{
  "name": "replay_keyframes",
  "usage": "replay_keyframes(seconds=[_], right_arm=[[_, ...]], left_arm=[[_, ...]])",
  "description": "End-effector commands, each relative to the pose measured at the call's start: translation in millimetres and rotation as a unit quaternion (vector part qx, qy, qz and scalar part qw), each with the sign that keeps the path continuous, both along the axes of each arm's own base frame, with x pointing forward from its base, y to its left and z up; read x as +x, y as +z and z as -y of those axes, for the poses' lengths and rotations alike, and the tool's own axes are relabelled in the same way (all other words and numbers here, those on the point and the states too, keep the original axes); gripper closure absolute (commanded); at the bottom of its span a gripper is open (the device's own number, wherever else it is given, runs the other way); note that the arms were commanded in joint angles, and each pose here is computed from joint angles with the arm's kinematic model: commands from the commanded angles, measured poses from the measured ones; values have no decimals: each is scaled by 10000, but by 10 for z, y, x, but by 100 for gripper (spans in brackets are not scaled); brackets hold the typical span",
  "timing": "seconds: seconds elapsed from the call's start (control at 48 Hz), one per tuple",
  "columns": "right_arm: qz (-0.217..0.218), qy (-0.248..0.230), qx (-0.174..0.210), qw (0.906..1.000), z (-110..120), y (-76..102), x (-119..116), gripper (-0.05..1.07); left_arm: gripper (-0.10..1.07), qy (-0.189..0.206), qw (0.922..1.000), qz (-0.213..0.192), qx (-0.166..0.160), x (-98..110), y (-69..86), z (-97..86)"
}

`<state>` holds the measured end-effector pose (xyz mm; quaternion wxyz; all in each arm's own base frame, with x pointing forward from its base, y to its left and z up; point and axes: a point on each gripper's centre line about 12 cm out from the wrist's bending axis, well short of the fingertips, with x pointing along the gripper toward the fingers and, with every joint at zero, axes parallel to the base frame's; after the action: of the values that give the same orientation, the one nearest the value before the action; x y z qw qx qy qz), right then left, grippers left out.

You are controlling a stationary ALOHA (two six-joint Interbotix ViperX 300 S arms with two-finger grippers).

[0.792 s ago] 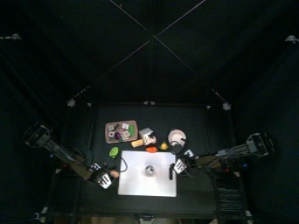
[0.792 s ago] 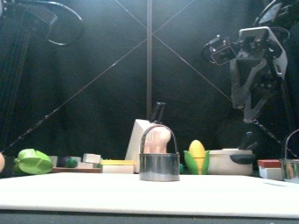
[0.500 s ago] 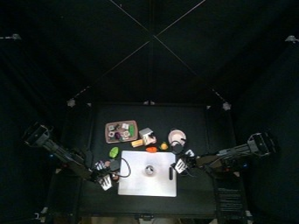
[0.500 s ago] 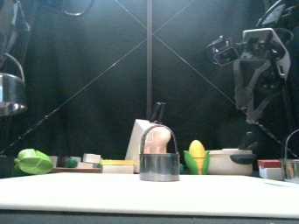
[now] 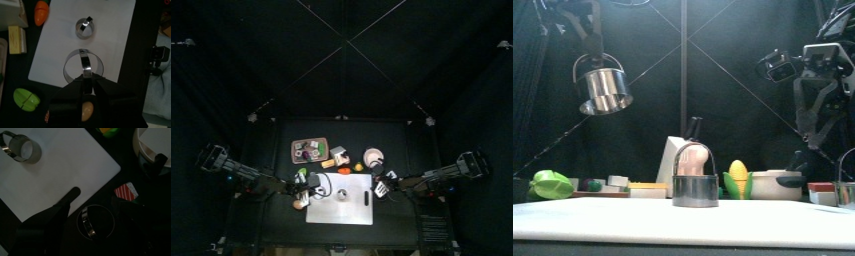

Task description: Place medium cookie cutter over small cookie cutter

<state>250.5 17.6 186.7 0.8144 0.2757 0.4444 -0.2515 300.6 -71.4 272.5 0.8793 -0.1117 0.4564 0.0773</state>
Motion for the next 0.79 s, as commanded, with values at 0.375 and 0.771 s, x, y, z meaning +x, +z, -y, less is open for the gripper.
replay_keyframes(seconds=[0.375, 0.771], right_arm=[[154, 29, 55, 9999, 4, 12, 17, 5], [166, 83, 54, 9998, 11, -33, -4, 5]], left_arm=[[38, -565, 9984, -64, 2, 437, 116, 40], [38, -648, 9947, -785, -172, 597, 10, 123]])
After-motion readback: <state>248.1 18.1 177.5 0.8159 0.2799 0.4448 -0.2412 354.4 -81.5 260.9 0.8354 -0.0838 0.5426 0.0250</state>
